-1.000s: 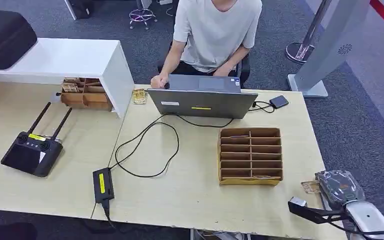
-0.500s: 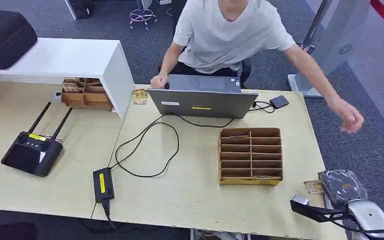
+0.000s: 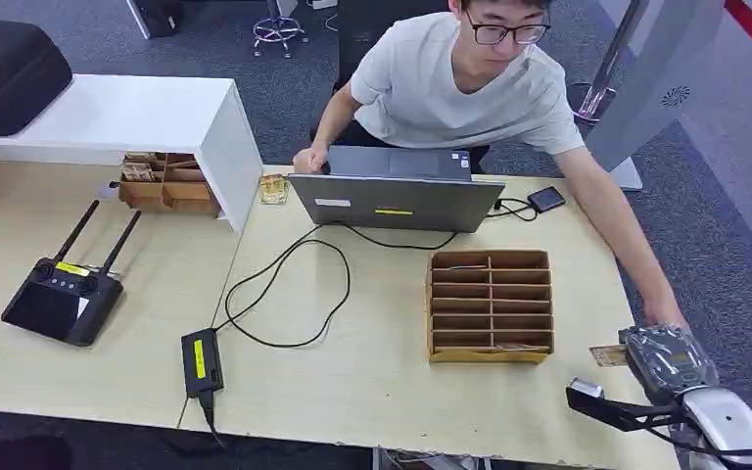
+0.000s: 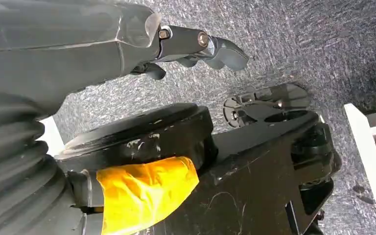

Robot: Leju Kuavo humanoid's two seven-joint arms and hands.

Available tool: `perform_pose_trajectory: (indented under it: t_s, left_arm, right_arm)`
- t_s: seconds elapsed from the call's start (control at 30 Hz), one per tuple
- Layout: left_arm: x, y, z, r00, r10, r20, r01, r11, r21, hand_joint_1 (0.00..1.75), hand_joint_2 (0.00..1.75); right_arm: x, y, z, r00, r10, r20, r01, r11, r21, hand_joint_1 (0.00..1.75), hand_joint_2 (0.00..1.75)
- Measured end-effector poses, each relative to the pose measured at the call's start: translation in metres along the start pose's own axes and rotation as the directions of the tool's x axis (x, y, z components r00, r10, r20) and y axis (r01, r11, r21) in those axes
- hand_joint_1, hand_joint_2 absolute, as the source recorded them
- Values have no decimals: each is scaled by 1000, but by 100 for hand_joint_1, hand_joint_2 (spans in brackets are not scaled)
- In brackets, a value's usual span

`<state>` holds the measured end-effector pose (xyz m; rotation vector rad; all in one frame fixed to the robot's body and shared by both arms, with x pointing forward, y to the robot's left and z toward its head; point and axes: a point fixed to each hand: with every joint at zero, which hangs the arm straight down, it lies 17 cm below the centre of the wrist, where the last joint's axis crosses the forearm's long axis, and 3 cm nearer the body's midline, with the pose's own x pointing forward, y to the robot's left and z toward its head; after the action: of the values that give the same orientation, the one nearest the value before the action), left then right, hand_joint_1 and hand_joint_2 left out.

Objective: Pass the card to the sensor for recognition and then transmit it.

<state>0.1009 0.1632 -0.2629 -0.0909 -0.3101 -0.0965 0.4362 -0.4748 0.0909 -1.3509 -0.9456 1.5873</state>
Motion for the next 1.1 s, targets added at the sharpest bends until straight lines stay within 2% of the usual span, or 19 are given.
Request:
perform_pose_trajectory:
  t_s: [0.4, 0.6, 0.7, 1.1]
  left_arm:
    - [0, 0, 0, 1000, 6, 2, -6, 1000, 2, 0, 175]
    - [0, 0, 0, 1000, 0, 3, 0, 1000, 4, 0, 175]
    - [0, -1, 0, 1000, -2, 3, 2, 1000, 4, 0, 175]
    - [1, -2, 0, 1000, -3, 5, 3, 1000, 3, 0, 175]
  right_arm:
    - [5, -40, 1, 1000, -22, 20, 24, 992, -121, 175, 175]
    - [5, -81, 8, 1000, -2, 21, 8, 956, -292, 175, 175]
    - [7, -93, 12, 1000, -2, 16, 7, 940, -340, 175, 175]
    - [10, -96, 16, 1000, -28, 4, 28, 934, -357, 175, 175]
